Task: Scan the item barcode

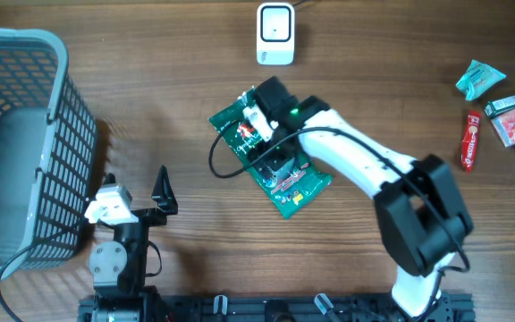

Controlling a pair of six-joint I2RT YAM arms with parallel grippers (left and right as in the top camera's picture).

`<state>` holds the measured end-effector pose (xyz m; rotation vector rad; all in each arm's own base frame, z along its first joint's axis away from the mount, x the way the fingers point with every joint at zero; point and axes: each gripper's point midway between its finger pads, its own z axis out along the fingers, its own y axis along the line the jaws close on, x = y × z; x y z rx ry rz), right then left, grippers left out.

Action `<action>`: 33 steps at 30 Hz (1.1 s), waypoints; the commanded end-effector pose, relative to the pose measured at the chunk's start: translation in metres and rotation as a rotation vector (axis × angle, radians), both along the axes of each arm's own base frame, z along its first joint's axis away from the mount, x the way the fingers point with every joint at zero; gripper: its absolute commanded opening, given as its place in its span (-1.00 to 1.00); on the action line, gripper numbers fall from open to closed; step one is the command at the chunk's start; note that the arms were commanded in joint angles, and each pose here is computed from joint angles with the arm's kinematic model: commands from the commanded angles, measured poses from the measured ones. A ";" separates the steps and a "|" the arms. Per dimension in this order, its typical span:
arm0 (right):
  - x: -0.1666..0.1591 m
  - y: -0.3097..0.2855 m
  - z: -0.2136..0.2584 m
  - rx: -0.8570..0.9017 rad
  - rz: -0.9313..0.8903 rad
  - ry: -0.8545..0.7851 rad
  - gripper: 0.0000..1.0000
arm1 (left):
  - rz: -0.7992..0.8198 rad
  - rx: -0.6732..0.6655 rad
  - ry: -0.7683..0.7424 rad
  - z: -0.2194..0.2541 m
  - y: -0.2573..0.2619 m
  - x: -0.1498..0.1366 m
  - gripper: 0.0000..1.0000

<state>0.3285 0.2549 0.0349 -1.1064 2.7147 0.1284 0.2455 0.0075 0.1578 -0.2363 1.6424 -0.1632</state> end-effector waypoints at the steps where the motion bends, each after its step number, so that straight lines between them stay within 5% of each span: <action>1: -0.005 0.010 -0.007 -0.087 0.024 -0.067 1.00 | -0.013 0.019 -0.001 -0.001 -0.002 0.000 1.00; 11: -0.012 -0.005 -0.061 -0.275 -0.002 -0.055 0.91 | -0.013 0.019 -0.001 -0.001 -0.002 0.000 1.00; 12: -0.017 -0.006 -0.067 -0.292 0.007 -0.039 0.70 | -0.013 0.019 -0.001 -0.001 -0.002 0.000 1.00; 14: -0.018 -0.009 -0.069 -0.313 -0.039 -0.046 -0.17 | -0.013 0.019 -0.001 -0.001 -0.002 0.000 1.00; 17: -0.019 -0.009 -0.067 -0.306 -0.103 -0.039 -0.91 | -0.013 0.019 -0.001 -0.001 -0.002 0.000 1.00; 24: -0.010 0.012 -0.014 -0.209 -0.109 -0.028 -0.91 | -0.013 0.019 -0.001 -0.001 -0.002 0.000 1.00; 28: -0.059 0.068 0.078 0.251 0.078 0.237 -0.91 | -0.013 0.019 -0.001 -0.001 -0.002 0.000 1.00; 33: -0.090 0.068 0.194 0.741 0.191 0.404 -0.91 | -0.013 0.019 -0.001 -0.001 -0.002 0.000 1.00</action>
